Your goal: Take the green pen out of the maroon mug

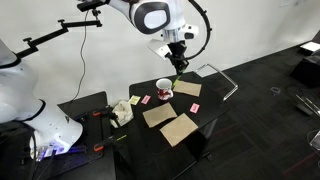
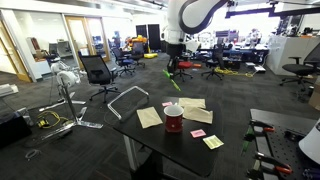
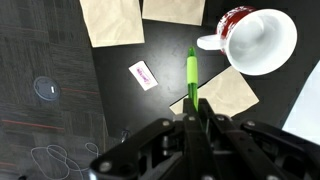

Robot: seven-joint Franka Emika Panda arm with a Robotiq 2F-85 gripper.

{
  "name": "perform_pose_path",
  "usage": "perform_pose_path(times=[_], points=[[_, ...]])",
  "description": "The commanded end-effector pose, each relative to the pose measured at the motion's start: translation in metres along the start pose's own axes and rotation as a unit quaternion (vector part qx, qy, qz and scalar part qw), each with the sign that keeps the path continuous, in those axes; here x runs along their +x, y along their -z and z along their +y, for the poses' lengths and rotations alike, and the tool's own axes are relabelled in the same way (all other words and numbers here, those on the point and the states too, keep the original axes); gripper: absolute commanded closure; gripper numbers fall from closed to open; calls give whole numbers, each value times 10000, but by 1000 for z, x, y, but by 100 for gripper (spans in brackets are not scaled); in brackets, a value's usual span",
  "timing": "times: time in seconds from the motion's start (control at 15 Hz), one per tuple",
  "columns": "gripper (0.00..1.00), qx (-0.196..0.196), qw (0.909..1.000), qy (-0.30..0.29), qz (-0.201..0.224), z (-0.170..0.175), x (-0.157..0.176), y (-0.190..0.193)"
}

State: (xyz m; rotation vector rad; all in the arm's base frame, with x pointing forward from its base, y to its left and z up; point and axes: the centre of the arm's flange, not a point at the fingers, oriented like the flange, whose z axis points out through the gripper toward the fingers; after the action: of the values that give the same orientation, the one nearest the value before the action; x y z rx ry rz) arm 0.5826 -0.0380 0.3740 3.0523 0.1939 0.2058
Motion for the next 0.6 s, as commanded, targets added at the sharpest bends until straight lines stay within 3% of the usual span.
perform_pose_path(times=[0.0,0.53], points=[[98,81,9994,244,-231,18,31,-10],[98,156,9946,691,-759,38,51,-45]])
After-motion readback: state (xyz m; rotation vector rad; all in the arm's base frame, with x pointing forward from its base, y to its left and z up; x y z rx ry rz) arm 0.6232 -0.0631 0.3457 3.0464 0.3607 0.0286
